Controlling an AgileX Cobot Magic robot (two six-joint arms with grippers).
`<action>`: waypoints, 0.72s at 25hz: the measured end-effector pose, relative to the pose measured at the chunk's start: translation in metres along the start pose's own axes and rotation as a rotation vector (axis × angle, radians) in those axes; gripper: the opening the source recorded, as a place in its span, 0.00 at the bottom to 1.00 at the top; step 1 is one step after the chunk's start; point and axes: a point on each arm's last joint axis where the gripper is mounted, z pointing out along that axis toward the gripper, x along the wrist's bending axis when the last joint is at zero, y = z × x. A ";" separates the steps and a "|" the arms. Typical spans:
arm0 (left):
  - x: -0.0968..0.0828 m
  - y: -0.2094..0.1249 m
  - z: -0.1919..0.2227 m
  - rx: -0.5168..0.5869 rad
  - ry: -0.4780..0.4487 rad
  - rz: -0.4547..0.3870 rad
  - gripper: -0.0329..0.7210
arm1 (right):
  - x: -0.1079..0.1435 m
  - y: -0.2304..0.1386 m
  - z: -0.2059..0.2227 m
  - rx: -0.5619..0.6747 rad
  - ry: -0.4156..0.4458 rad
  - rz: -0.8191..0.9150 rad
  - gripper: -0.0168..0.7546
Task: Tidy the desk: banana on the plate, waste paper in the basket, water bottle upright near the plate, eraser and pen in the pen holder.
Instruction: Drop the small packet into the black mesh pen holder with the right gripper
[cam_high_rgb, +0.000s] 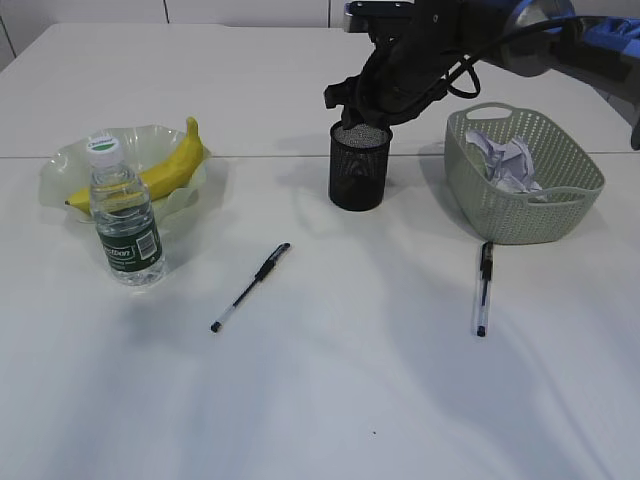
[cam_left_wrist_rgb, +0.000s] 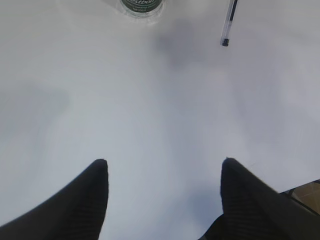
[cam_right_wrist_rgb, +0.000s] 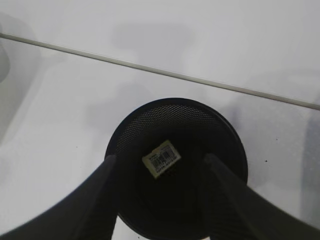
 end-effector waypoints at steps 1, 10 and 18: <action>0.000 0.000 0.000 0.000 0.000 0.000 0.71 | 0.000 0.000 0.000 0.000 0.000 0.000 0.52; 0.000 0.000 0.000 0.000 0.000 0.000 0.71 | 0.001 0.012 -0.021 0.032 -0.006 -0.014 0.52; 0.000 0.001 0.000 -0.008 0.001 0.000 0.71 | 0.003 0.024 -0.088 0.138 -0.033 -0.037 0.52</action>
